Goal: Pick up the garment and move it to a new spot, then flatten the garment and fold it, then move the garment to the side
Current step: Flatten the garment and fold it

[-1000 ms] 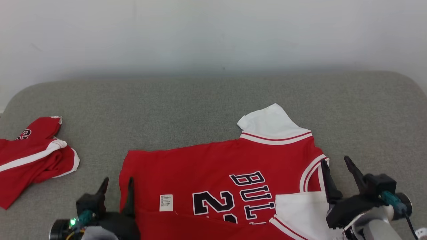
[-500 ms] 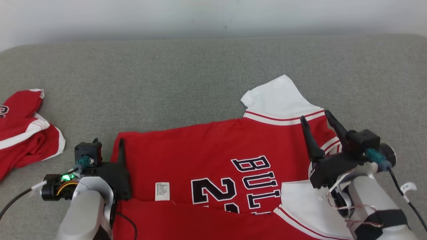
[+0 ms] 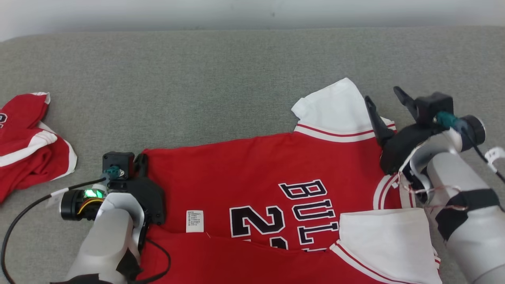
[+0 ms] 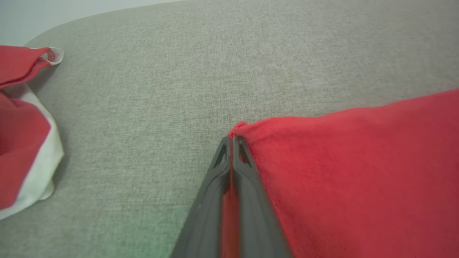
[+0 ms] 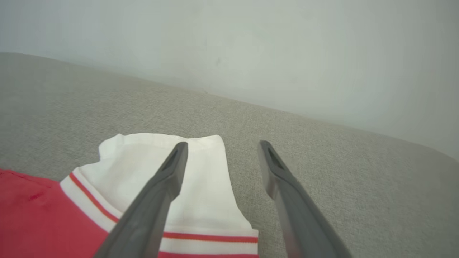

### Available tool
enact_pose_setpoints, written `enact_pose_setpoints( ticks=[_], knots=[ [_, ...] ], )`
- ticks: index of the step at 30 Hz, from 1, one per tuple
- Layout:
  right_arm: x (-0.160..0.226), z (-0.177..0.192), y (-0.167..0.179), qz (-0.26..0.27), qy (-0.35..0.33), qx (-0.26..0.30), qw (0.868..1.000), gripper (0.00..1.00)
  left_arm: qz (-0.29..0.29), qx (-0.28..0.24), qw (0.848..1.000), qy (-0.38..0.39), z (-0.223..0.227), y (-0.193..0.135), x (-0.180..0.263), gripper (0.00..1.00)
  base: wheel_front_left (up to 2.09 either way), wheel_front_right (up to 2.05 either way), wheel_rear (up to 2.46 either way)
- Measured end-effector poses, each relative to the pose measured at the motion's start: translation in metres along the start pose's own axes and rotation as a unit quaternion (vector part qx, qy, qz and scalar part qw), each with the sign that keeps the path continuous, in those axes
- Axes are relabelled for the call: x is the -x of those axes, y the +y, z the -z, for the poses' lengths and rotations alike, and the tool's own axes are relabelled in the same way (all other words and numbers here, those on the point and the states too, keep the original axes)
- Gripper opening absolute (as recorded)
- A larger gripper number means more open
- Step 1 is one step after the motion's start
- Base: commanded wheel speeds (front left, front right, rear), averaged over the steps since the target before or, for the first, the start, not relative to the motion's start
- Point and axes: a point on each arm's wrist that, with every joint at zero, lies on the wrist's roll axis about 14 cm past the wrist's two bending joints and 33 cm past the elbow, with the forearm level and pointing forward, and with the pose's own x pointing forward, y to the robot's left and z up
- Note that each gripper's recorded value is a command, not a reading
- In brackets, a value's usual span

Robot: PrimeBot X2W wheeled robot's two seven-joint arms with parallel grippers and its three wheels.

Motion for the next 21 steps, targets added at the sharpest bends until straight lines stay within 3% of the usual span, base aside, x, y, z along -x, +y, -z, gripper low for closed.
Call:
enact_pose_setpoints(
  ticks=[10, 21],
  knots=[
    [-0.03, 0.013, -0.023, 0.021, 0.113, -0.006, 0.993, 1.0, -0.004, -0.008, 0.999, -0.041, -0.014, 0.005, 0.003, 0.0, 0.0, 0.0, 0.0],
    [-0.072, 0.029, -0.016, 0.009, 0.172, 0.013, 0.985, 0.97, 0.005, -0.022, 0.997, -0.07, -0.021, 0.01, -0.001, 0.0, 0.0, 0.0, 0.0]
  ],
)
